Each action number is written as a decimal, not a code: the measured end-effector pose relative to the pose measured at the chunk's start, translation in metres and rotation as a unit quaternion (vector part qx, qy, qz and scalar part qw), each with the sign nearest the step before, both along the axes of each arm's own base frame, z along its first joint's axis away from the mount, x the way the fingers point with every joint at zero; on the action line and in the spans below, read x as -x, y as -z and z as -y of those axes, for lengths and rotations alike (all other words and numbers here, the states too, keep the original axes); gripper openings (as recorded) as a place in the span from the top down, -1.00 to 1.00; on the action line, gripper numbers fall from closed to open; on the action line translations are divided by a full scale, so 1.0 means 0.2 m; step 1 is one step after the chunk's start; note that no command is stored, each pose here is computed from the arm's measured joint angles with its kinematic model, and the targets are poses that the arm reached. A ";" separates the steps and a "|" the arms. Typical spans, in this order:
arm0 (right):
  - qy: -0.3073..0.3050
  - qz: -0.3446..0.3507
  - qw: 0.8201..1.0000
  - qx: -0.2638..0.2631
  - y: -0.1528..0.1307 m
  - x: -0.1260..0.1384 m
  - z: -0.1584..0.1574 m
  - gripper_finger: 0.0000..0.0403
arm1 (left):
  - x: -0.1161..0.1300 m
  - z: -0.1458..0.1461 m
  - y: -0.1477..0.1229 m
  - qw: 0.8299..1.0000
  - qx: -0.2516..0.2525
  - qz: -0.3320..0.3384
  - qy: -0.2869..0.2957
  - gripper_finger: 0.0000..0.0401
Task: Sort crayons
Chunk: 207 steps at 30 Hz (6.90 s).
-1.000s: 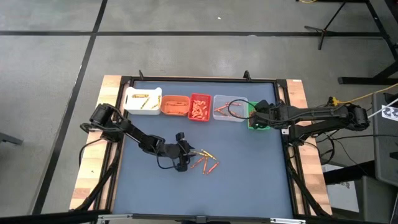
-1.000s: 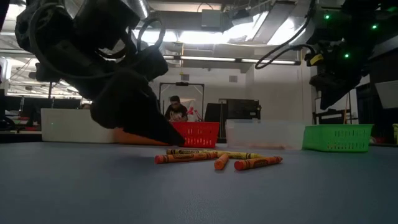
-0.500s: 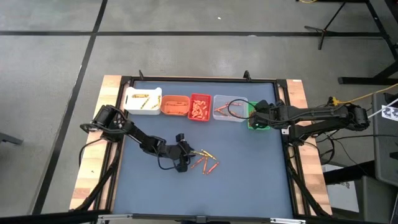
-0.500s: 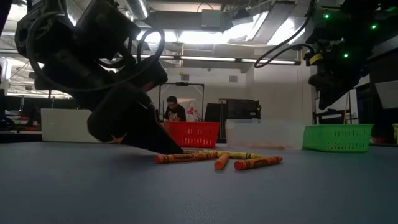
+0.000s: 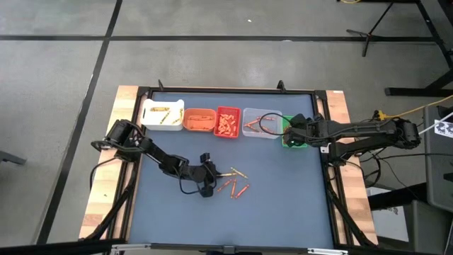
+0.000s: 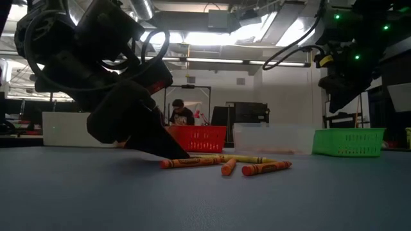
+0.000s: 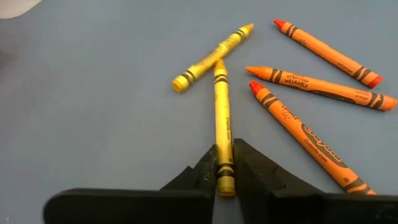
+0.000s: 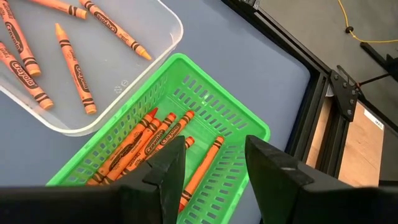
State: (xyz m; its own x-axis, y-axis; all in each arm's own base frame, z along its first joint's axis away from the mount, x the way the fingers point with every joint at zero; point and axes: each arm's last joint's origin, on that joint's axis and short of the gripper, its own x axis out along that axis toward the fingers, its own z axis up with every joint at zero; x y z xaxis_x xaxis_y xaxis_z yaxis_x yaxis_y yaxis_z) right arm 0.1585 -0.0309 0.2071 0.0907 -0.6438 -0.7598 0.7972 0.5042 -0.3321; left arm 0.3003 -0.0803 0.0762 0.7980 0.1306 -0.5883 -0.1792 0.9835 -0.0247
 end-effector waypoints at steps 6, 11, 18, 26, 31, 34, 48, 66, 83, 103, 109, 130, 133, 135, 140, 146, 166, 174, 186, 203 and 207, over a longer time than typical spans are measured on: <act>-0.002 0.002 1.000 -0.012 0.00 0.00 0.00 0.18 | 0.00 0.00 0.00 1.000 -0.002 -0.001 -0.002 0.92; -0.010 0.005 0.999 -0.052 0.01 0.00 -0.01 0.18 | 0.00 0.00 0.00 1.000 -0.003 -0.001 -0.003 0.94; -0.018 0.016 0.996 -0.090 0.01 -0.01 -0.02 0.18 | 0.00 0.00 -0.03 1.000 -0.001 0.008 -0.001 0.94; -0.066 0.033 0.994 -0.085 0.00 -0.05 -0.02 0.18 | 0.02 -0.01 -0.19 0.999 0.001 0.033 -0.008 0.94; -0.099 0.060 0.988 -0.097 -0.01 -0.09 -0.02 0.18 | 0.06 -0.04 -0.35 0.998 0.001 0.052 -0.019 0.94; -0.123 0.081 0.983 -0.106 -0.02 -0.11 -0.03 0.18 | 0.11 -0.08 -0.44 0.998 -0.009 0.051 -0.037 0.94; -0.265 0.257 0.916 -0.155 -0.12 -0.28 -0.06 0.18 | 0.46 -0.36 -0.79 0.977 -0.070 0.033 -0.199 0.94; -0.398 0.308 0.849 -0.164 -0.11 -0.44 -0.24 0.18 | 0.78 -0.60 -0.72 0.897 -0.094 -0.154 -0.404 0.92; -0.508 0.249 0.809 -0.158 0.17 -0.62 -0.49 0.18 | 0.83 -0.64 -0.62 0.875 -0.087 -0.181 -0.440 0.58; -0.576 0.168 0.780 -0.177 0.40 -0.63 -0.65 0.18 | 0.82 -0.65 -0.58 0.879 -0.080 -0.167 -0.440 0.43; -0.573 0.146 0.786 -0.183 0.46 -0.64 -0.64 0.18 | 0.82 -0.65 -0.58 0.879 -0.080 -0.165 -0.440 0.43; -0.603 0.122 0.774 -0.150 0.50 -0.65 -0.64 0.18 | 0.82 -0.65 -0.58 0.879 -0.080 -0.165 -0.440 0.43; -0.603 0.122 0.774 -0.150 0.50 -0.65 -0.64 0.18 | 0.82 -0.65 -0.58 0.879 -0.080 -0.165 -0.441 0.43; -0.603 0.122 0.774 -0.150 0.50 -0.65 -0.64 0.18 | 0.82 -0.65 -0.58 0.879 -0.080 -0.165 -0.441 0.43; -0.603 0.122 0.774 -0.150 0.50 -0.65 -0.64 0.33 | 0.82 -0.65 -0.58 0.879 -0.080 -0.165 -0.441 0.43; -0.603 0.123 0.774 -0.150 0.50 -0.65 -0.64 0.64 | 0.82 -0.65 -0.58 0.879 -0.079 -0.165 -0.441 0.43; -0.604 0.127 0.772 -0.154 0.48 -0.64 -0.64 0.89 | 0.79 -0.64 -0.58 0.891 -0.013 -0.140 -0.431 0.43; -0.610 0.167 0.762 -0.142 0.32 -0.61 -0.63 0.92 | 0.72 -0.63 -0.62 0.911 0.029 -0.066 -0.407 0.43; -0.554 0.197 0.809 -0.023 -0.03 -0.44 -0.53 0.92 | 0.59 -0.55 -0.72 0.942 0.039 0.073 -0.324 0.43; -0.296 0.075 0.940 0.150 -0.14 -0.09 -0.33 0.87 | 0.47 -0.25 -0.67 0.978 0.058 0.085 -0.182 0.43; -0.253 0.058 0.956 0.137 -0.11 -0.04 -0.31 0.87 | 0.41 -0.19 -0.63 0.981 0.063 0.091 -0.160 0.43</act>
